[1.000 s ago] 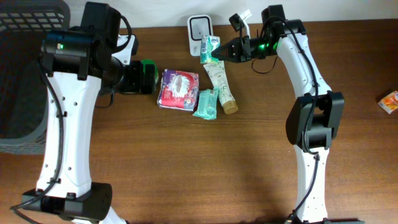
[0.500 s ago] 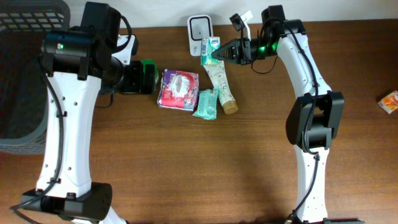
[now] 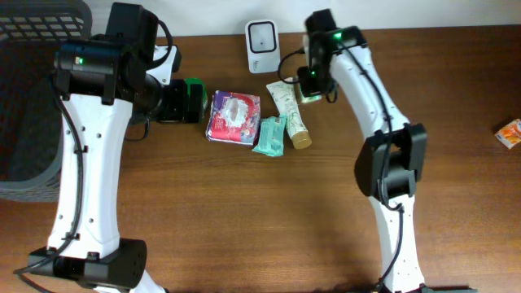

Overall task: Scan the item barcode
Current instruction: 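Hold the green pack face-down over the scanner window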

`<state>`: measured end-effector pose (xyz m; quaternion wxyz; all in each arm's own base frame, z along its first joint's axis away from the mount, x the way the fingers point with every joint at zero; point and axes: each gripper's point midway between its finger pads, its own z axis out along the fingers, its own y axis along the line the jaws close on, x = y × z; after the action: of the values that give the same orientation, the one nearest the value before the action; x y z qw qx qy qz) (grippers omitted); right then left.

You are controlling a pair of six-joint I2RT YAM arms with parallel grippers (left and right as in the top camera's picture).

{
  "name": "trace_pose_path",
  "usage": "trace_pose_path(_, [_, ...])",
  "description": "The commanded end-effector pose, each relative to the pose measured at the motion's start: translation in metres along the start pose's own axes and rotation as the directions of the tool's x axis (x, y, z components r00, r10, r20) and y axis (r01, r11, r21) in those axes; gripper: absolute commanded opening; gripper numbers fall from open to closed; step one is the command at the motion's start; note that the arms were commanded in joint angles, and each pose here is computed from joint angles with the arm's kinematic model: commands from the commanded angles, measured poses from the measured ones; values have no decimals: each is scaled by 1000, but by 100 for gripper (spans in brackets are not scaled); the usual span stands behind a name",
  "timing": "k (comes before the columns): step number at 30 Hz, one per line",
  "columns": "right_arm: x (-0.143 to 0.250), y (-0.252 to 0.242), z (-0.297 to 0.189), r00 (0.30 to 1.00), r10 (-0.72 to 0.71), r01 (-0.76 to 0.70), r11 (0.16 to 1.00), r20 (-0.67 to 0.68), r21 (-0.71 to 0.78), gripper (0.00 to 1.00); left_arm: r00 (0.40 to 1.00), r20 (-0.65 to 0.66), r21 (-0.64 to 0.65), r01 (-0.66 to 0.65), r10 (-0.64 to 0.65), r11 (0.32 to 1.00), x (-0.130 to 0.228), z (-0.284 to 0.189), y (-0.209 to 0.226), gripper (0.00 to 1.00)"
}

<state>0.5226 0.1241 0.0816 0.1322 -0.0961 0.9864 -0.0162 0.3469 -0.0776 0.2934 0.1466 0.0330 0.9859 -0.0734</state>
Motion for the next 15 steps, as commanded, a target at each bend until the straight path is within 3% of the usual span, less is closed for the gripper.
trace_pose_path(1, [-37, -38, -34, 978, -182, 114, 880, 104, 462, 4, 1000, 18, 2, -15, 15, 1000, 1, -6, 0, 99])
trace_pose_path(3, [-70, -6, -44, 908, -388, 261, 821, 160, 508, 4, 1000, 18, 2, -15, 15, 1000, 1, -6, 0, 99])
trace_pose_path(4, [-86, 7, -50, 878, -428, 267, 811, 216, 521, 4, 1000, 18, 2, -15, 15, 1000, 1, -6, 0, 99])
trace_pose_path(6, [-112, 25, -62, 836, -430, 216, 830, 342, 514, 4, 1000, 18, 2, -15, 15, 1000, 1, -6, 0, 99])
trace_pose_path(7, [-132, 48, -69, 778, -426, 213, 870, 461, 445, 4, 1000, 18, 2, -15, 15, 1000, 1, -6, 0, 99])
trace_pose_path(10, [-156, 66, -76, 704, -411, 194, 895, 579, 401, 4, 1000, 18, 2, -15, 15, 1000, 1, -6, 0, 99])
trace_pose_path(15, [-161, 83, -32, 636, -570, 354, 814, 520, 460, 4, 1000, 18, 2, -15, 15, 1000, 1, -6, 0, 99])
